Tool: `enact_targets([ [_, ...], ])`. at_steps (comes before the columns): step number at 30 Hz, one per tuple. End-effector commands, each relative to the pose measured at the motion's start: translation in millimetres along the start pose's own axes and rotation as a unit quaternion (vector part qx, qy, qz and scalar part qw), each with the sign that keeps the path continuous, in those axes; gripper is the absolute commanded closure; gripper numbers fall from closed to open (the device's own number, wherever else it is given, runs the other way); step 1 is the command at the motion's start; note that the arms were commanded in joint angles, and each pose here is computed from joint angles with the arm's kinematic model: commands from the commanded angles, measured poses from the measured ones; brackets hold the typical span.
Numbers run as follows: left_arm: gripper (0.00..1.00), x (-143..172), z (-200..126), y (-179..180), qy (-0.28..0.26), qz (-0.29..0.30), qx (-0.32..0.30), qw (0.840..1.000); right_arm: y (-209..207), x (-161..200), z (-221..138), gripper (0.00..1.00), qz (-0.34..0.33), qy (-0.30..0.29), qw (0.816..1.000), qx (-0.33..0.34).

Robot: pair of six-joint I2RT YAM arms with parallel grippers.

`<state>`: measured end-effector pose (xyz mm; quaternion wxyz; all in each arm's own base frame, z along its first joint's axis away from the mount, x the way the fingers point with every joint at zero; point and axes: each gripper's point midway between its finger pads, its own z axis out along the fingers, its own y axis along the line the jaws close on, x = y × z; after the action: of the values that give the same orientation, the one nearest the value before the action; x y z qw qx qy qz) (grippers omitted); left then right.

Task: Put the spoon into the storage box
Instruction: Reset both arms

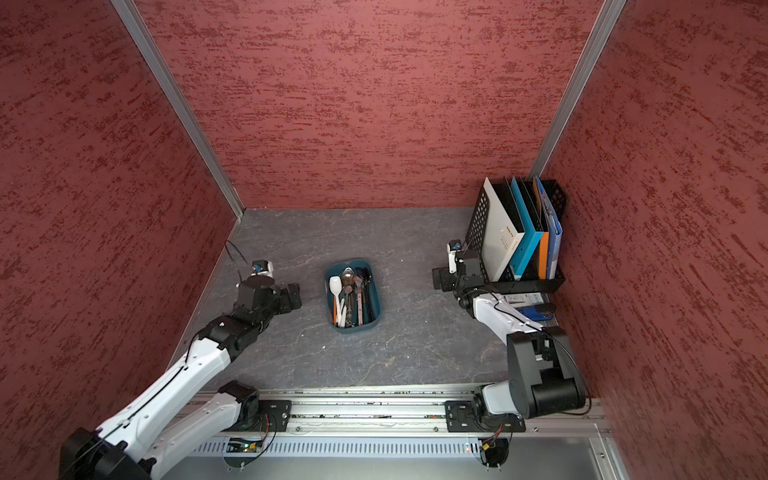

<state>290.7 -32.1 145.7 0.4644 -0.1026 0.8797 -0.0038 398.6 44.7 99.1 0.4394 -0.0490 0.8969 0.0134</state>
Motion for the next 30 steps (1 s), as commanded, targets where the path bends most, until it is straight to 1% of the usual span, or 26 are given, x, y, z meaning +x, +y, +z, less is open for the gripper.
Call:
enact_targets([
  [1,0.00,-42,3,13,-0.131,0.010,-0.009,0.991,-26,-24,8,0.01,0.005,-0.086,0.995,0.050],
  [3,0.00,-46,12,23,-0.150,0.009,-0.013,0.989,-23,-36,3,0.01,0.006,-0.142,0.989,0.032],
  [5,0.00,-44,25,33,-0.155,0.000,-0.011,0.988,-27,-30,6,0.01,0.019,-0.141,0.990,0.021],
  [7,0.00,-41,37,36,-0.160,-0.006,-0.001,0.987,-28,-30,2,0.01,0.027,-0.154,0.988,-0.002],
  [8,0.00,-37,43,37,-0.160,-0.003,0.002,0.987,-27,-29,-3,0.01,0.028,-0.170,0.985,-0.014],
  [10,0.00,-44,47,34,-0.197,-0.004,0.019,0.980,-23,-24,-9,0.01,0.021,-0.189,0.981,-0.028],
  [13,0.00,-51,63,35,-0.205,-0.008,0.026,0.978,-22,-16,-10,0.01,0.022,-0.211,0.977,-0.029],
  [14,0.00,-55,71,34,-0.199,0.006,0.026,0.980,-23,-13,-8,0.01,0.023,-0.200,0.979,-0.029],
  [16,0.00,-60,83,35,-0.205,0.016,0.028,0.978,-23,-15,-9,0.01,0.023,-0.206,0.978,-0.028],
  [17,0.00,-55,92,39,-0.191,0.008,0.032,0.981,-22,-14,-9,0.01,0.023,-0.201,0.979,-0.030],
  [19,0.00,-45,105,35,-0.185,0.013,0.049,0.981,-25,-14,-10,0.01,0.026,-0.206,0.978,-0.021],
  [20,0.00,-46,107,34,-0.190,0.021,0.048,0.980,-25,-14,-11,0.01,0.025,-0.205,0.978,-0.021],
  [21,0.00,-43,109,36,-0.171,0.016,0.041,0.984,-26,-15,-9,0.01,0.029,-0.204,0.978,-0.020],
  [23,0.00,-45,110,34,-0.180,0.020,0.041,0.983,-28,-14,-9,0.01,0.030,-0.202,0.979,-0.016],
  [24,0.00,-44,110,35,-0.171,0.019,0.040,0.984,-28,-15,-8,0.01,0.031,-0.202,0.979,-0.014],
  [25,0.00,-46,110,34,-0.179,0.021,0.041,0.983,-29,-14,-9,0.01,0.032,-0.201,0.979,-0.013],
  [30,0.00,-45,111,34,-0.174,0.021,0.037,0.984,-29,-14,-7,0.01,0.032,-0.198,0.980,-0.013],
])
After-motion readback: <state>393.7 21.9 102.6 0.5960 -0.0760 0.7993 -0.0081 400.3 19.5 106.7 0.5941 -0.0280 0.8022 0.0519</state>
